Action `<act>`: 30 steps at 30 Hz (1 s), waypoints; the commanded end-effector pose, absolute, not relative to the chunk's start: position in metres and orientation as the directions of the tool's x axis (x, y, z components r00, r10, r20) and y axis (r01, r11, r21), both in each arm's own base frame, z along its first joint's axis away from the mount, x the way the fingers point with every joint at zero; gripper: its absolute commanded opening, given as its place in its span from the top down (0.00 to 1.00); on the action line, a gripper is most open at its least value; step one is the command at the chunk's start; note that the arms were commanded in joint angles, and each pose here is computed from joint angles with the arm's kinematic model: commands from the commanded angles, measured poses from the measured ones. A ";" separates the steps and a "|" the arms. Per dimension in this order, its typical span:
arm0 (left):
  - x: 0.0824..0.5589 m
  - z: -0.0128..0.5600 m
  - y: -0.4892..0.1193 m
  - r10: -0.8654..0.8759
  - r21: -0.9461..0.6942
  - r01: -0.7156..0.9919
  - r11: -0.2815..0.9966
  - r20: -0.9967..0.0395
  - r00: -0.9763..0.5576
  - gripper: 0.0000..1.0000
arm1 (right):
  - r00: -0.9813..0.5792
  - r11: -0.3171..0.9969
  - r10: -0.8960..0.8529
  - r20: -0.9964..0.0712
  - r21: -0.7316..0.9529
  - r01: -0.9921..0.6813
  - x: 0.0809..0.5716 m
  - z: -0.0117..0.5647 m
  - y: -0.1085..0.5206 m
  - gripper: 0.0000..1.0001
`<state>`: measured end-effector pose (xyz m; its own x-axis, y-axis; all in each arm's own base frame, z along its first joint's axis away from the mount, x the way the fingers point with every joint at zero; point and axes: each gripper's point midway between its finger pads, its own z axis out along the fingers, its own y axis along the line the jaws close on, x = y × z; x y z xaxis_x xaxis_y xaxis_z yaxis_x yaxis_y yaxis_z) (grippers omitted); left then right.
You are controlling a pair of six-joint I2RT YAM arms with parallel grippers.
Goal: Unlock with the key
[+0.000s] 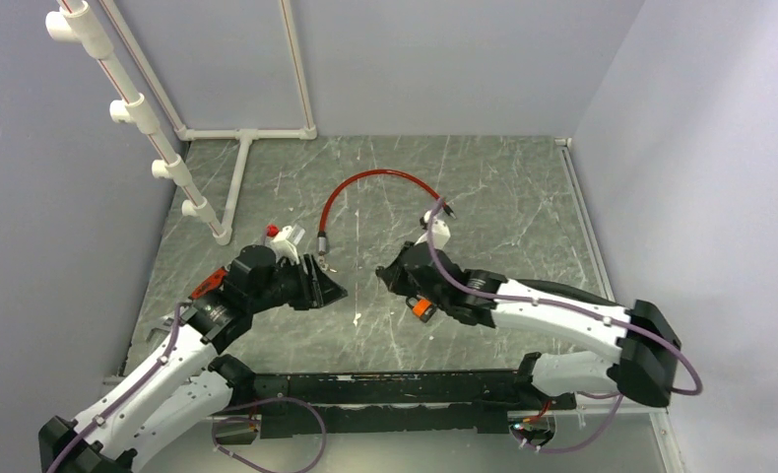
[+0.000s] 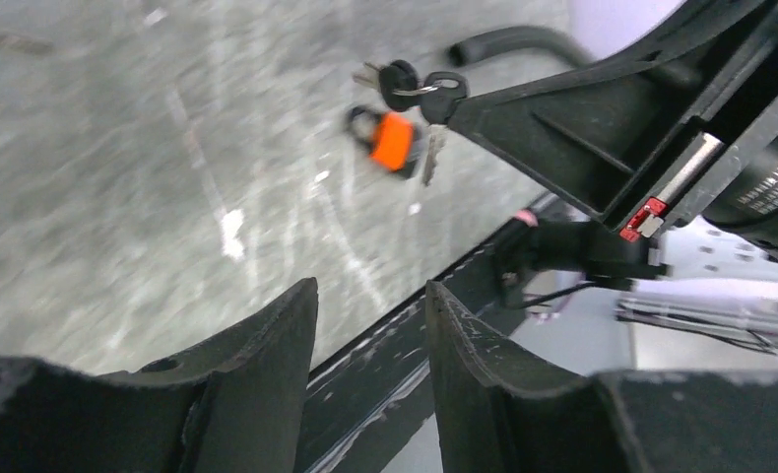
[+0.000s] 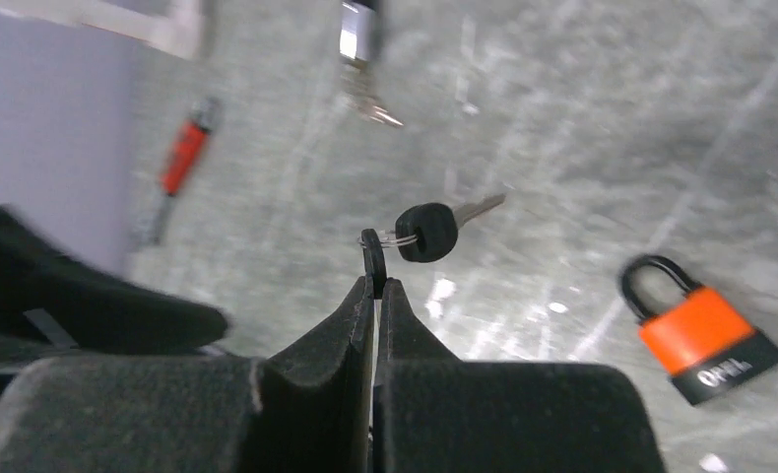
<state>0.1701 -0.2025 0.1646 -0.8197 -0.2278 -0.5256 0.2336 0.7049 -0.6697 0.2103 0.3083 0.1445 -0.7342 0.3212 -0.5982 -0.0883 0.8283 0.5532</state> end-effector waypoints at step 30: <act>0.183 0.291 -0.276 -0.408 -0.753 0.653 0.088 -0.625 -0.666 0.63 | -0.550 0.431 0.624 -0.556 0.831 -0.351 0.206 0.306 0.309 1.00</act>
<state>0.1911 -0.2728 0.2629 -0.6947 -0.4008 -0.5972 0.5840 0.1704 -0.7937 0.2094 0.3095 0.2863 -0.5677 0.6014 -0.5622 -0.3049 0.4807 0.8222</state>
